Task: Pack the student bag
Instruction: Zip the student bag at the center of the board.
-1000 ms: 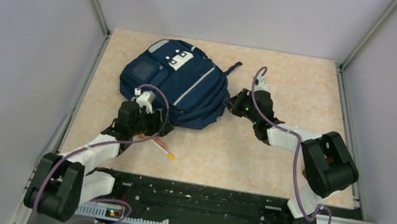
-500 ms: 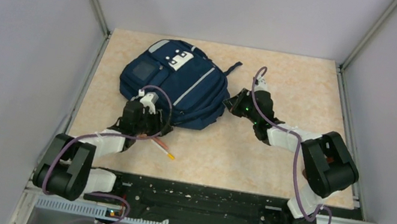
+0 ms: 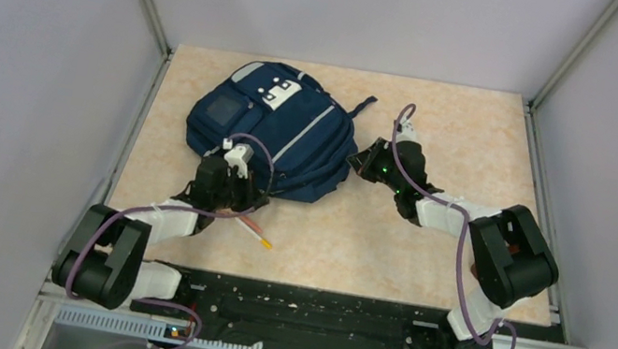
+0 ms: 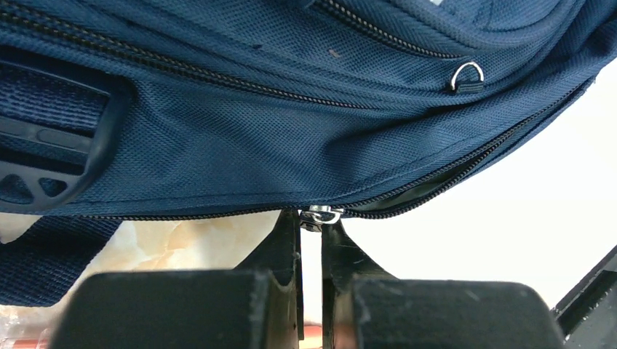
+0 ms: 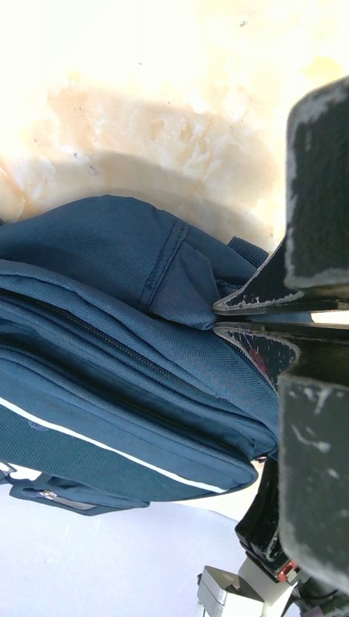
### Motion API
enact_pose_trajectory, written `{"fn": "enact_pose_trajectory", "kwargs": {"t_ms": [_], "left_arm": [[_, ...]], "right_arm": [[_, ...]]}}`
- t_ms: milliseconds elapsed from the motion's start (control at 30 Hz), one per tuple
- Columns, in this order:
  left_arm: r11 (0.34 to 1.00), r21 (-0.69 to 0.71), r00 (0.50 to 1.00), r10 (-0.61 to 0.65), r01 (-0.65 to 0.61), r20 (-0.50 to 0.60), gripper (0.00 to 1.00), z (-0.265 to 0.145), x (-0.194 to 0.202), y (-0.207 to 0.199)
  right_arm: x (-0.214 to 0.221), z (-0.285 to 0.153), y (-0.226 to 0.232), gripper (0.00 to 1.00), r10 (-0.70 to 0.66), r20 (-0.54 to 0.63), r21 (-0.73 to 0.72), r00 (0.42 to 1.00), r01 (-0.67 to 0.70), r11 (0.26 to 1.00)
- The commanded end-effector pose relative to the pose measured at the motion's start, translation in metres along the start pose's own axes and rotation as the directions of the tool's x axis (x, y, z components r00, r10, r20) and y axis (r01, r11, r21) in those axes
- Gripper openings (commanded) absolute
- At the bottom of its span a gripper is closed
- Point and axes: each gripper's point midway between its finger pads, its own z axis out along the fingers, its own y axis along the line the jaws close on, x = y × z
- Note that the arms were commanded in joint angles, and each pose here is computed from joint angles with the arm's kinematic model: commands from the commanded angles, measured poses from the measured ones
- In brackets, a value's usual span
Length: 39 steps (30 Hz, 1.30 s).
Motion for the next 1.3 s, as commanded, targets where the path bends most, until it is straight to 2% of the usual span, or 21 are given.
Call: {"fn": "enact_pose_trajectory", "kwargs": {"t_ms": [0,267,600,967,1067,1200,1233,1267], "left_arm": [[0.997,0.022,0.995,0.068,-0.070,0.068,0.00,0.003,-0.022,-0.014],[0.991,0.006,0.989,0.133,-0.133,0.060,0.00,0.005,-0.013,-0.037],[0.973,0.170,0.984,0.143,-0.159,0.102,0.00,0.014,-0.035,-0.111],[0.930,0.325,0.985,0.167,-0.172,0.041,0.00,0.043,-0.041,-0.190],[0.933,0.317,0.985,0.174,-0.170,0.018,0.00,0.050,-0.036,-0.196],[0.957,0.255,0.989,0.145,-0.139,-0.003,0.00,0.053,-0.032,-0.185],[0.963,0.234,0.991,0.135,-0.131,-0.002,0.02,0.051,-0.032,-0.180],[0.970,0.211,0.992,0.128,-0.124,-0.005,0.11,0.050,-0.031,-0.175]], "right_arm": [[-0.055,-0.006,0.052,0.00,-0.012,0.143,-0.163,0.990,0.035,0.986],[-0.047,-0.007,0.047,0.00,-0.010,0.124,-0.160,0.992,0.030,0.987],[-0.023,-0.010,0.037,0.00,0.016,0.095,-0.151,0.995,-0.002,0.988],[-0.001,-0.011,0.040,0.00,0.020,0.117,-0.125,0.993,-0.005,0.992],[0.005,-0.010,0.041,0.00,0.021,0.120,-0.116,0.993,-0.007,0.993],[0.008,-0.010,0.034,0.00,0.014,0.125,-0.082,0.992,-0.004,0.997],[0.008,-0.011,0.032,0.00,0.007,0.122,-0.073,0.993,0.001,0.997],[0.006,-0.013,0.028,0.00,-0.007,0.129,-0.050,0.992,0.013,0.999]]}}
